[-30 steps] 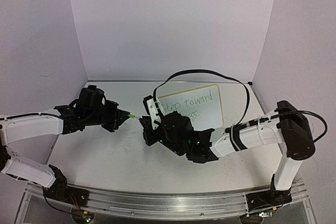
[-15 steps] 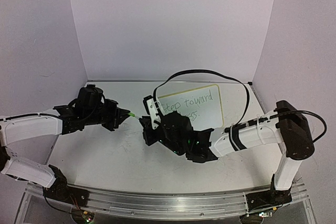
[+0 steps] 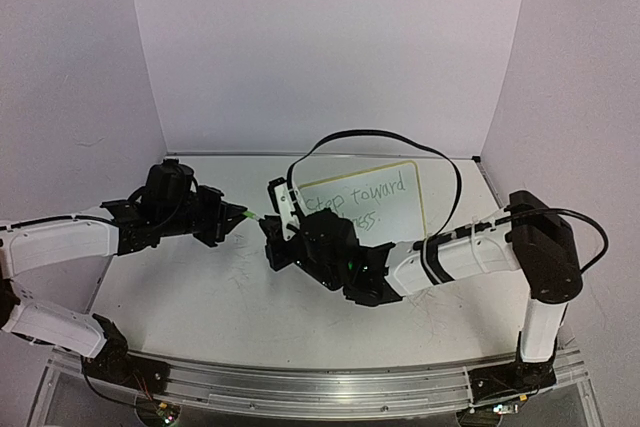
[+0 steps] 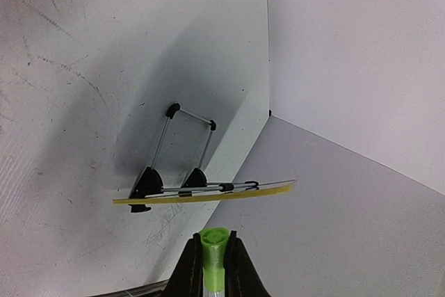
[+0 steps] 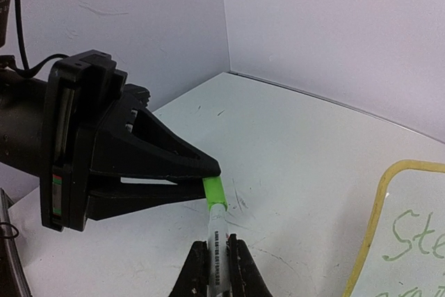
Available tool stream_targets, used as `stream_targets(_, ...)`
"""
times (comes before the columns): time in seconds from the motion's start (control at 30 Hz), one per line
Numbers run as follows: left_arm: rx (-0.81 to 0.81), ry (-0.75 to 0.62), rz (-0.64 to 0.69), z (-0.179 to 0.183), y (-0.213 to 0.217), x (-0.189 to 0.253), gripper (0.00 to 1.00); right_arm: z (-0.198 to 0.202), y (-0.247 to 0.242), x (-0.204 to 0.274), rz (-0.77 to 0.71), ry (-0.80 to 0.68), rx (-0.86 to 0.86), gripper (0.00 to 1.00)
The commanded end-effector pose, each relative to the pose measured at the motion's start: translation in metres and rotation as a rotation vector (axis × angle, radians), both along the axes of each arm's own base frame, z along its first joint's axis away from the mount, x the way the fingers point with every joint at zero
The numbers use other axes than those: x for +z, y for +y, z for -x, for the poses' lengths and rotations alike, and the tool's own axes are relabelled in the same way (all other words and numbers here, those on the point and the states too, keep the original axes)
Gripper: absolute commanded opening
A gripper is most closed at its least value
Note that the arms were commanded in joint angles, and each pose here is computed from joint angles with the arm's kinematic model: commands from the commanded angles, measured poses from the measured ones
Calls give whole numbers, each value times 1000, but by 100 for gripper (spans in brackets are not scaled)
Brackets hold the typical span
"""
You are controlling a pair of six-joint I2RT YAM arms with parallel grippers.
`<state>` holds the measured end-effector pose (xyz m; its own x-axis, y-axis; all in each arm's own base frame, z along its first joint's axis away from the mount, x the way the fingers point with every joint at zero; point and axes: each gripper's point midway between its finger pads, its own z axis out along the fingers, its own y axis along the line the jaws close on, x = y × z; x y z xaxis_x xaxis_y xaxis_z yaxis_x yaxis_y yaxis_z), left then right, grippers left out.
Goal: Write a sentence on the whiteboard
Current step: Insert the whiteboard marker without the cap into the center of the board, then put down the whiteboard marker at the corner of the board.
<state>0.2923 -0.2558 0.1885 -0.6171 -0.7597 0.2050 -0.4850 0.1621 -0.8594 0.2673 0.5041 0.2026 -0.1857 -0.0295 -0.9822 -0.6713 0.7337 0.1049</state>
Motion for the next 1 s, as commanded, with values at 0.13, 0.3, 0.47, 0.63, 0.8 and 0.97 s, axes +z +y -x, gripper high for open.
stream_targets(0.13,-121,-219,38,8,-23,50,0,-32,35,11,-105,-52,11,0)
stream_targets(0.3,-179,-273,47,17,-31,54,0,-34,49,29,-238,-49,106,0)
stream_targets(0.47,-152,-312,52,22,-19,62,0,-39,50,35,-248,-108,110,0)
stream_targets(0.63,-164,-328,56,27,-20,67,0,-64,63,24,-239,-128,87,0)
stream_targets(0.8,-148,-339,55,29,-17,68,0,-41,87,52,-322,-165,232,0)
stream_targets(0.97,-136,-351,55,29,-16,72,0,-46,102,49,-199,-218,197,0)
